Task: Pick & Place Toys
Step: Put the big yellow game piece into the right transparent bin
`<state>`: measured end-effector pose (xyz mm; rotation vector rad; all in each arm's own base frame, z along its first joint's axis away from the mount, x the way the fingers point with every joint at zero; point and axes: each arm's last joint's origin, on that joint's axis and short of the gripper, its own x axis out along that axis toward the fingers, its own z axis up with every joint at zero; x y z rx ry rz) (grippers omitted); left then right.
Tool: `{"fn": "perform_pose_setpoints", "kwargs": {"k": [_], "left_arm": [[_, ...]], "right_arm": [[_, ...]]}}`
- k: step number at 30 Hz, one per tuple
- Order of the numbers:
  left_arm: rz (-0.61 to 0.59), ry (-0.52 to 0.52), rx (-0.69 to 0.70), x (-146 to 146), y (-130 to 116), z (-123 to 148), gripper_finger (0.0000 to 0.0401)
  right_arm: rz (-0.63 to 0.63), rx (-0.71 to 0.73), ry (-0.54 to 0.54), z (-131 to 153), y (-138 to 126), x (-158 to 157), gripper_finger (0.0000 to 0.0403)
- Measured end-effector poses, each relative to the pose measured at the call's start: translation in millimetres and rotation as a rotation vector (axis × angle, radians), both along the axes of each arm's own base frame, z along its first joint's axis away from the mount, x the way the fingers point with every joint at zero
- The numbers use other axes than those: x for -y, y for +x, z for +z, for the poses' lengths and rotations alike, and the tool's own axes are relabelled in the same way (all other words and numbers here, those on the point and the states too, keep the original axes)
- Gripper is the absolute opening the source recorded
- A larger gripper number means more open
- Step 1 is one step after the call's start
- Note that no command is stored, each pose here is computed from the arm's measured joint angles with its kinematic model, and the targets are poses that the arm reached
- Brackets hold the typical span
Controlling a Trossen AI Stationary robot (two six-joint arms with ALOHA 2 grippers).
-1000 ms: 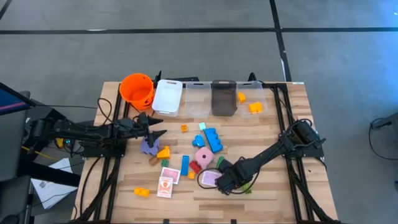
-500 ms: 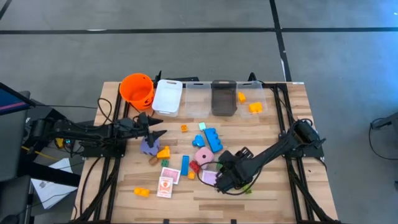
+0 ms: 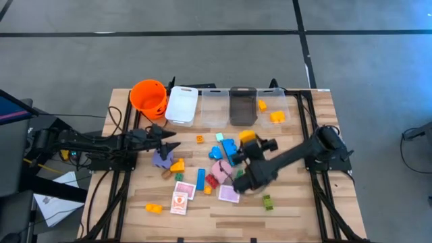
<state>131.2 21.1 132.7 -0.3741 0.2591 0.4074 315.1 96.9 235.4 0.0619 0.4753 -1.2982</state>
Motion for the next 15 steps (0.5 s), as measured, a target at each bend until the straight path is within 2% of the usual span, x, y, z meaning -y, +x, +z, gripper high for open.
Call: {"fn": "perform_pose_setpoints", "kwargs": {"k": [8, 12, 15], "left_arm": [[0.021, -0.051, -0.033, 0.1, -1.7, -4.6, 0.0301], [0.013, -0.029, -0.027, 0.0, -1.3, -3.4, 0.0301], [-0.003, 0.018, -0.004, -0.1, 0.1, 0.3, 0.0301]], "right_arm": [[-0.223, -0.129, -0.031, -23.4, 0.3, 76.9, 0.027], [-0.329, -0.178, -0.036, -31.6, -8.0, 112.2, 0.027], [-0.365, -0.183, -0.028, -24.7, -16.2, 130.7, 0.027]]}}
